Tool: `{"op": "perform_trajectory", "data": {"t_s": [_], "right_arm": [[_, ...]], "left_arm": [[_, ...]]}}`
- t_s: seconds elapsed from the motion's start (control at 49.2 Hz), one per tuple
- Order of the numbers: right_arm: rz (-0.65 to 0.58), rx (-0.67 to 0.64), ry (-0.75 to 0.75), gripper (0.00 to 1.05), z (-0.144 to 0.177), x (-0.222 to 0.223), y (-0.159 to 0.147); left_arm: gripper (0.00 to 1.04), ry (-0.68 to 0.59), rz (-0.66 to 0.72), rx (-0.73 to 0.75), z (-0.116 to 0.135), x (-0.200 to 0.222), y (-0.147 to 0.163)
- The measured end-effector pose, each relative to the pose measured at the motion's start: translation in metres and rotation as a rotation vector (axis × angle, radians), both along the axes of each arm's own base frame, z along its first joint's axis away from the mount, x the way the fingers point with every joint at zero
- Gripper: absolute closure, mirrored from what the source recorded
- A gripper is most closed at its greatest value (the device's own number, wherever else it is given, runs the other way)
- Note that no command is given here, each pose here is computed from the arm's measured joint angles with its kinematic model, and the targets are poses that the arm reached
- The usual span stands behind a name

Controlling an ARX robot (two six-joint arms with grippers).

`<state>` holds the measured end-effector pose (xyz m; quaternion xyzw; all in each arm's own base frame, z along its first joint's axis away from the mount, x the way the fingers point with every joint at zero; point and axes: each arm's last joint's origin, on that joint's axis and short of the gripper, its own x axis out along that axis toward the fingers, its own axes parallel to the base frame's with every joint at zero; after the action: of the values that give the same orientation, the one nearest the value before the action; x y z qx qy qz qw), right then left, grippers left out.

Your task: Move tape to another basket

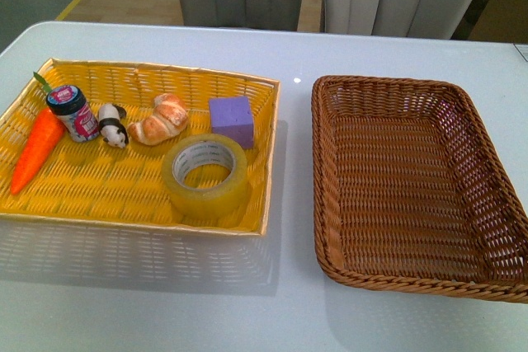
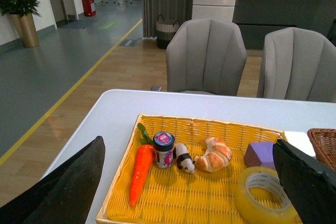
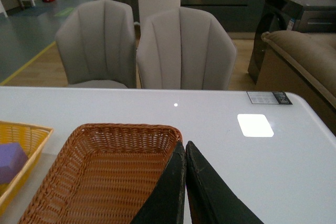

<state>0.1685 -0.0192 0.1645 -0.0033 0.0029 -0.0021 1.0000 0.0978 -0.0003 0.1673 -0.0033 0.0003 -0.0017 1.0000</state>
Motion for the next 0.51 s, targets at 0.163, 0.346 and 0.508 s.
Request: {"op": "perform_trajectory", "data": {"t_s": [0.163, 0.346, 0.508], "right_arm": [[0.0, 0.001, 0.014, 1.03, -0.003, -0.011, 0.005], [-0.011, 0.001, 0.005, 1.03, -0.001, -0.02, 0.016], [0.002, 0.001, -0.011, 1.03, 0.004, -0.029, 0.019]], "left_arm": [[0.09, 0.0, 0.0, 0.0, 0.0, 0.0, 0.0], [0.09, 0.0, 0.0, 0.0, 0.0, 0.0, 0.0], [0.09, 0.0, 0.0, 0.0, 0.0, 0.0, 0.0]]}}
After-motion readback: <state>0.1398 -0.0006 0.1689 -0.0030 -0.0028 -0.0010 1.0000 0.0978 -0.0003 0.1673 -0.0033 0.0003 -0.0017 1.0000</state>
